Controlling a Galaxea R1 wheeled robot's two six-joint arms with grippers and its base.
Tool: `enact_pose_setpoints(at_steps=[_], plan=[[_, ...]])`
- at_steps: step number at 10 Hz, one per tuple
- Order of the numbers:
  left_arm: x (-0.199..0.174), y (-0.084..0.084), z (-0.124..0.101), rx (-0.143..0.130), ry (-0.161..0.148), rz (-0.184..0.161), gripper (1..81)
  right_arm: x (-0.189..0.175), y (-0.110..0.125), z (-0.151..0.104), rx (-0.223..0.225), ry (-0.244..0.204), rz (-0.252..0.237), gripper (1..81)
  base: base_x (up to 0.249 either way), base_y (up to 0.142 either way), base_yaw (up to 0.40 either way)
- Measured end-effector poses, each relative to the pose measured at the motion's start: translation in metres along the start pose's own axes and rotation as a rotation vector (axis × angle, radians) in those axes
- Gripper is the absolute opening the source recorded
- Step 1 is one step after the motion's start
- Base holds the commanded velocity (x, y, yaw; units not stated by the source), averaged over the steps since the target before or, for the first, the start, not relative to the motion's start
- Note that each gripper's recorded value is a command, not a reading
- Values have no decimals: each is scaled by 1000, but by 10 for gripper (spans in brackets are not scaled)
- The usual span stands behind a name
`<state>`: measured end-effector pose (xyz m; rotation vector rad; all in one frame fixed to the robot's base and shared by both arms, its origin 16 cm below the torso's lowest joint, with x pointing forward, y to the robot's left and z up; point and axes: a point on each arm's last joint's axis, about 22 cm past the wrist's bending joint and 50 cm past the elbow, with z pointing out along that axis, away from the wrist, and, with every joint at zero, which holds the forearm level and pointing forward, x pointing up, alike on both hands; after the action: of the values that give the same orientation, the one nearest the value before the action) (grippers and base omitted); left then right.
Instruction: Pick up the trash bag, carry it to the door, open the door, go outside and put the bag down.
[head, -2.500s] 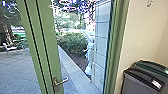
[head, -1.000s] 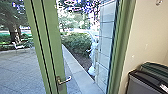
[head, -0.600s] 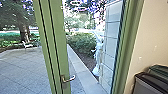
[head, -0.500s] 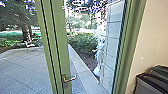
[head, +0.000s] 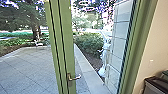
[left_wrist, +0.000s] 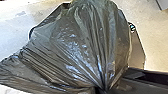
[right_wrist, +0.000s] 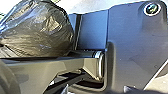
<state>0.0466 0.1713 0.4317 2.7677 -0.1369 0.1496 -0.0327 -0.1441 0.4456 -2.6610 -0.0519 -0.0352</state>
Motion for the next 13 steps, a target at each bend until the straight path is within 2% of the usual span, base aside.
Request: enact_pose_setpoints(at_steps=[3, 7, 10, 13], plan=[[0, 1, 0, 0, 1, 0, 10, -3, -3, 2, 3, -4, 1, 811, 0, 0, 184], [-1, 5, 1, -6, 0, 0, 10, -1, 6, 5, -33, -2, -1, 811, 0, 0, 228], [0, 5, 2, -5, 0, 1, 10, 0, 2, 7, -29, 0, -2, 811, 0, 0, 244], [-3, 2, 3, 10, -9, 5, 10, -2, 9, 6, -43, -4, -2, 811, 0, 0, 248]])
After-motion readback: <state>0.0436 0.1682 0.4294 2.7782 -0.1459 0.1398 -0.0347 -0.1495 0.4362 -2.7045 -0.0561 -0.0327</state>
